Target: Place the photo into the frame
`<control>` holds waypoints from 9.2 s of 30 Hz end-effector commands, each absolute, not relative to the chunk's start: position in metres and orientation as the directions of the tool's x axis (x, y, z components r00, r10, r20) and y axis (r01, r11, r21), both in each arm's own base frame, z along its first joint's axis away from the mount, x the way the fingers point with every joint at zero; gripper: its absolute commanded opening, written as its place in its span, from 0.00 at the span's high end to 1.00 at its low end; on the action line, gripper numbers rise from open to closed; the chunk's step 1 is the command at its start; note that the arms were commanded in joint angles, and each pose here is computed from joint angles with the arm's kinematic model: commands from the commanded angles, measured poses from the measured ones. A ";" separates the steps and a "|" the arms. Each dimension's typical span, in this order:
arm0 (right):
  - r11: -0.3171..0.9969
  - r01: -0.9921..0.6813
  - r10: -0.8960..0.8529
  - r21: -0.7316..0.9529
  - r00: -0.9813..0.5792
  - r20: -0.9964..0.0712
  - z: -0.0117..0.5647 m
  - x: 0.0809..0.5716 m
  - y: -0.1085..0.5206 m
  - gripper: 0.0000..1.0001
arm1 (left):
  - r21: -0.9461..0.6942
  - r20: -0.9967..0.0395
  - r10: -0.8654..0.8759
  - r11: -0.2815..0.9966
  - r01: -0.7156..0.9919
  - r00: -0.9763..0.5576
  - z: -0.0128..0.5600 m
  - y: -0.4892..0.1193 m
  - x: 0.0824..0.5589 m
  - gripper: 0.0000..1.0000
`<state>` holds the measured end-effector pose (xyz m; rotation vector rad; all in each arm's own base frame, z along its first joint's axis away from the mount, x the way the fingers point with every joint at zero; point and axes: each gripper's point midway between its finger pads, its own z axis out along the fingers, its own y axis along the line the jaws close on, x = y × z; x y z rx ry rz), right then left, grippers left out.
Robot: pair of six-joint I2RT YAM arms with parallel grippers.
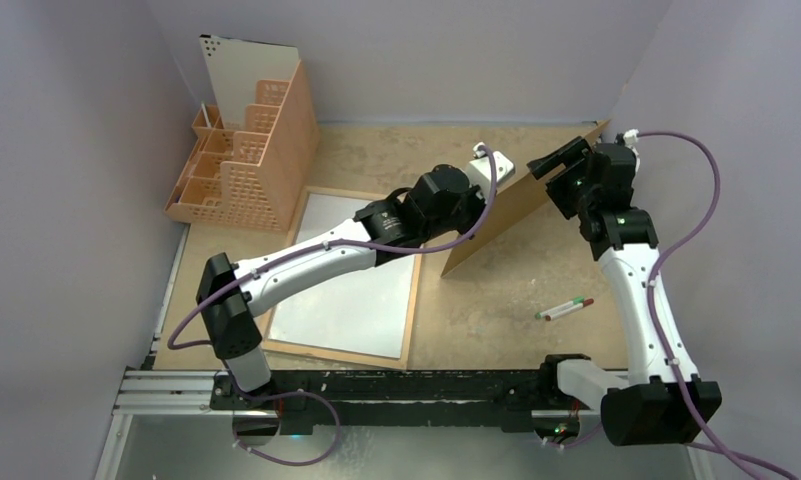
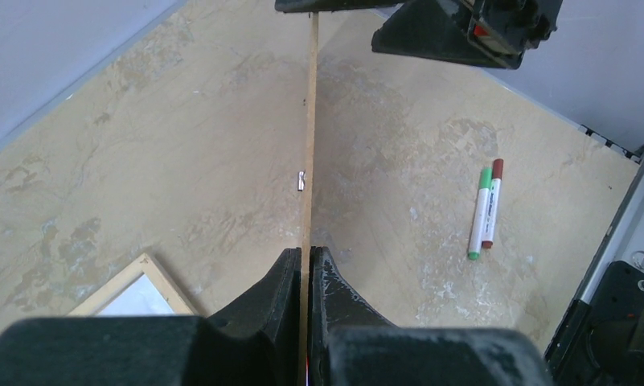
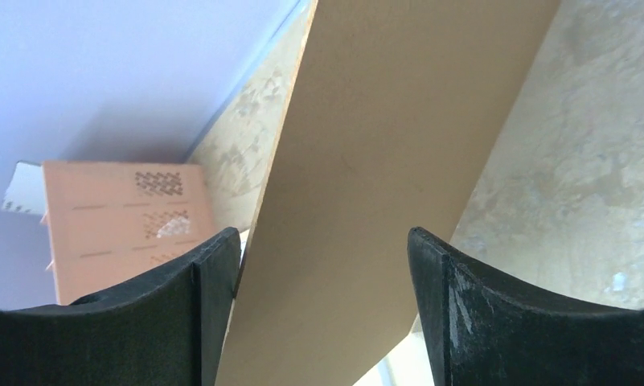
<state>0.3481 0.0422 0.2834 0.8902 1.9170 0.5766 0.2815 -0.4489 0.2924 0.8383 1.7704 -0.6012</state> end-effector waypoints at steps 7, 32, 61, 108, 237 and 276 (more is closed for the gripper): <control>0.759 0.399 0.647 0.514 -0.376 -0.663 0.295 0.341 0.018 0.37 | -0.058 -0.932 0.257 0.594 0.802 -0.257 0.282 -0.454 0.261 1.00; 0.832 0.338 0.554 0.440 -0.526 -0.645 0.286 0.340 0.026 0.75 | -0.260 -0.917 0.198 0.358 0.897 -0.345 0.276 -0.488 0.210 0.68; 0.737 -0.266 0.555 0.622 -0.286 -0.781 0.379 0.365 0.042 1.00 | -0.281 -0.832 -0.065 0.906 0.317 -0.552 0.243 -0.289 0.322 0.19; 0.594 -0.408 0.550 0.693 -0.423 -0.720 0.350 0.329 0.088 1.00 | -0.331 -0.710 -0.520 0.842 -0.427 -0.474 0.037 -0.039 0.310 0.02; 0.394 0.094 0.609 0.914 -0.772 -0.183 0.098 0.287 0.167 0.83 | -0.607 -0.421 -0.508 0.773 -0.182 -0.752 0.012 -0.183 0.288 1.00; 0.605 0.196 0.521 0.772 -0.830 -0.198 0.072 0.284 0.164 0.11 | -0.679 -0.434 -0.446 0.733 -0.041 -0.782 0.027 -0.202 0.296 0.79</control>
